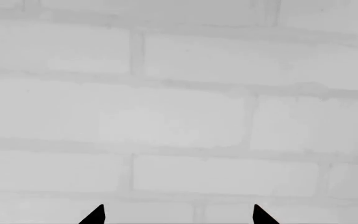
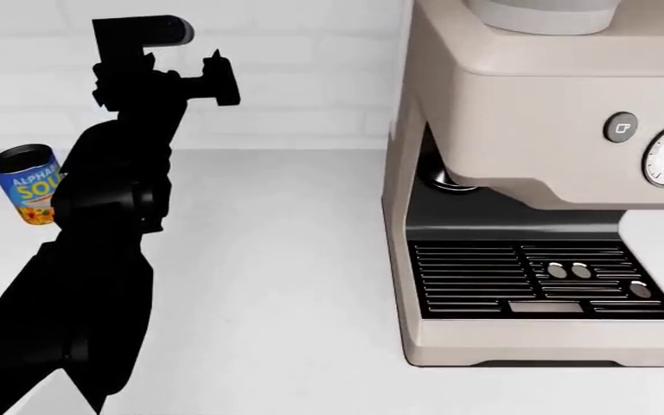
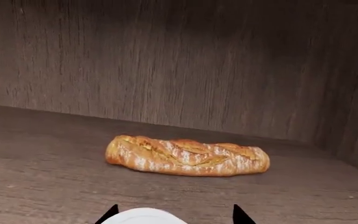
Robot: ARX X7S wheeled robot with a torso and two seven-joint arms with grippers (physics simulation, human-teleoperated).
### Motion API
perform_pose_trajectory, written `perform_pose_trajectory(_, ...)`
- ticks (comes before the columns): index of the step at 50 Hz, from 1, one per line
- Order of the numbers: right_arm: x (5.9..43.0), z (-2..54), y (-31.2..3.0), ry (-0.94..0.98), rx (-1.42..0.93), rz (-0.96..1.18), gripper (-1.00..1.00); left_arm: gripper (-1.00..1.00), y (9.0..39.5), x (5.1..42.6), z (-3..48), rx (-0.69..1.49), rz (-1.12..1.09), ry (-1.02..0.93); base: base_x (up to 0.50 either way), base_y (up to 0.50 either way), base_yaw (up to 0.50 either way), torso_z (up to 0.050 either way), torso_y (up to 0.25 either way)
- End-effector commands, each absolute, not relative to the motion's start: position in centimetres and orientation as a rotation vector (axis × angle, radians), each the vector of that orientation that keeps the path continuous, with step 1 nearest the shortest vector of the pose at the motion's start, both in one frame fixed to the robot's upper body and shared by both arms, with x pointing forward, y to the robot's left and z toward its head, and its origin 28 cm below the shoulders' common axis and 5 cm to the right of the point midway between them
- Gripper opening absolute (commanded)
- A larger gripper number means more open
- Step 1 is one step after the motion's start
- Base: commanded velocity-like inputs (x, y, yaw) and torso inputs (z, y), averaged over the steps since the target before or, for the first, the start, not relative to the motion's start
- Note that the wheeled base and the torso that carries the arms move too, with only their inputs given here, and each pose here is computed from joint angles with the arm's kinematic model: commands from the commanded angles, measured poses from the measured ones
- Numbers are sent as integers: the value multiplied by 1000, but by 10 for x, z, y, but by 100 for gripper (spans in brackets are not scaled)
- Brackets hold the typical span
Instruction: Pick the bar and yogurt from the counter and place them in the cabinets closest to them.
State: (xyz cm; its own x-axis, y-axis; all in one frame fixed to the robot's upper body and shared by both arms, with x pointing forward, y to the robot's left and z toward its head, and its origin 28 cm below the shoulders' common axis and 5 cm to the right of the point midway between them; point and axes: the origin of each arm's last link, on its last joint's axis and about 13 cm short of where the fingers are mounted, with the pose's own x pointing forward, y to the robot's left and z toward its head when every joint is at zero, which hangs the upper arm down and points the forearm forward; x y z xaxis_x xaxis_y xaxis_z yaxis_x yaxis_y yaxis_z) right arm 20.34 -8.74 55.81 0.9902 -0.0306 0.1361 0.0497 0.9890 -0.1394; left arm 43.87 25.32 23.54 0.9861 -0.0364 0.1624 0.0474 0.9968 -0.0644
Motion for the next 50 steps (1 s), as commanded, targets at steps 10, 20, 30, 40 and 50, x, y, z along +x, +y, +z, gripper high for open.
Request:
perform_pose_trajectory(10, 259, 530, -113, 197, -95, -170, 100, 100, 253, 439, 235, -60, -42, -163, 7, 0, 2, 0, 0)
perform_pose_trajectory(20, 246, 548, -104, -1, -106, -135, 100, 100, 253, 439, 235, -59, -49, -162, 8, 0, 2, 0, 0)
perform_pose_trajectory(30, 236, 556, -102, -103, -80, -82, 100, 100, 253, 439, 235, -58, -53, -163, 4, 0, 2, 0, 0)
perform_pose_trajectory(40, 208, 573, -97, -290, -100, -57, 100, 100, 253, 439, 235, -58, -51, -164, 0, 0, 0, 0, 0)
perform_pose_trajectory(50, 187, 582, -89, -403, -88, 13, 100, 100, 253, 439, 235, -58, -51, -167, 0, 0, 0, 0, 0)
